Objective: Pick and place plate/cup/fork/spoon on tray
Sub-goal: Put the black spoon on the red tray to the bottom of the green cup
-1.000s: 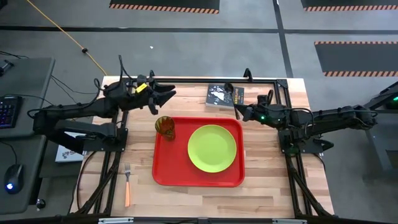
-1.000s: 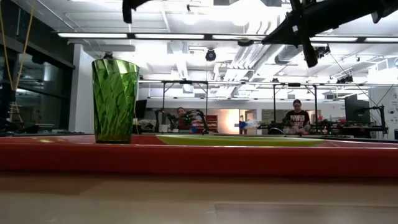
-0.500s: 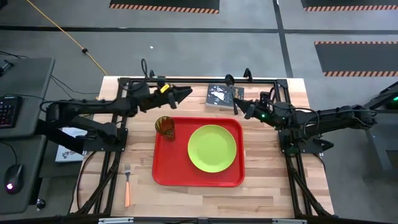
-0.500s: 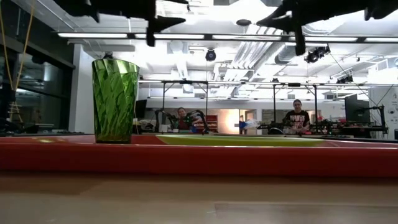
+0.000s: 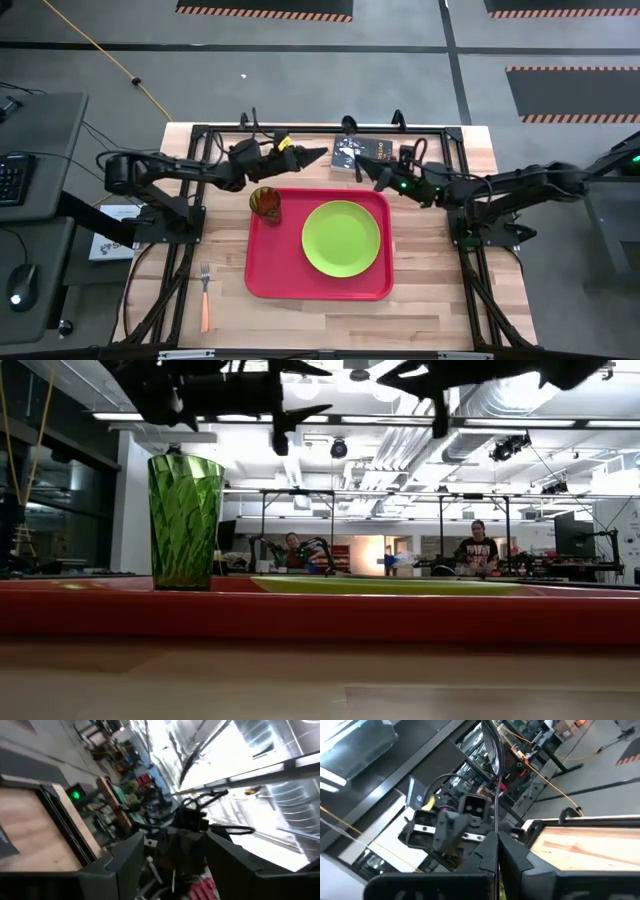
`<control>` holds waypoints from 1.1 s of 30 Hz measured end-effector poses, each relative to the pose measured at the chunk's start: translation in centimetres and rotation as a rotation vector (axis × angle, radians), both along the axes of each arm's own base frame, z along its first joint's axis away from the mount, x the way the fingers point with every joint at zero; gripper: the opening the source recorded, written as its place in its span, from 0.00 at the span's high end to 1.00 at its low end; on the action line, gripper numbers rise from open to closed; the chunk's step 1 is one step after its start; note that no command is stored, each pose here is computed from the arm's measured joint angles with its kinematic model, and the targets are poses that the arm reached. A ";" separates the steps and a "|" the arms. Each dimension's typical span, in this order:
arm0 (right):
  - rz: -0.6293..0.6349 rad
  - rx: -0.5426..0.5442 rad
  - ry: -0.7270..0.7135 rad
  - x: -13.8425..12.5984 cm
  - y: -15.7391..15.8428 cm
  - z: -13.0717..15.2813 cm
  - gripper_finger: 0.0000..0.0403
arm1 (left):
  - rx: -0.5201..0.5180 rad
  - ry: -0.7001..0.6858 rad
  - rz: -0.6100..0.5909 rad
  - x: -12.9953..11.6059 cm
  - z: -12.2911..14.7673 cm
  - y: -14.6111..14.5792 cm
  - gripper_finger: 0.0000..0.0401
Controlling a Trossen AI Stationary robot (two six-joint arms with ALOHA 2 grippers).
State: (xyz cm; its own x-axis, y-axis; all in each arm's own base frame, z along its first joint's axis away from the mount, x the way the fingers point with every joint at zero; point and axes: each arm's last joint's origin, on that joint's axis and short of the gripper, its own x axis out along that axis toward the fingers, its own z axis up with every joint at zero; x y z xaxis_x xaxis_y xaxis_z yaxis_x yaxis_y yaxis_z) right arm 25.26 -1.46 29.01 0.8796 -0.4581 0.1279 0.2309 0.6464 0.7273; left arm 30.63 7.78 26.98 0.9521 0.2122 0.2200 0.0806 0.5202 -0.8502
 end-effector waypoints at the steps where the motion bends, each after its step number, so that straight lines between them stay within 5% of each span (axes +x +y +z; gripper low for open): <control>1: 0.001 -0.010 0.009 0.4 0.0 0.2 1.00 | -0.005 0.001 -0.012 0.3 -0.1 0.0 0.49; 9: 0.006 -0.015 0.116 2.3 -0.5 0.8 1.00 | 0.076 -0.022 0.000 2.0 0.8 0.5 0.41; 23: 0.084 0.028 0.133 4.3 -0.4 0.2 1.00 | 0.133 0.036 0.005 2.2 0.6 0.5 0.42; 27: 0.065 0.026 0.128 4.3 -0.5 0.3 1.00 | 0.136 0.036 -0.006 2.2 0.6 0.5 0.52; 33: 0.048 0.021 0.128 4.3 -0.8 0.3 1.00 | 0.135 0.041 0.015 2.0 0.6 1.2 0.84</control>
State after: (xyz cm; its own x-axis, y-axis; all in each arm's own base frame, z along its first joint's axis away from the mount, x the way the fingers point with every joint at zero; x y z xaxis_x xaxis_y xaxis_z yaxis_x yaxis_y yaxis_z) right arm 29.53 -2.28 29.29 0.9091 -0.4166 0.0037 0.2920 0.6435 0.7075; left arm 32.62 8.98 27.58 0.9577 0.1980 0.2087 0.0384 0.6309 -0.7749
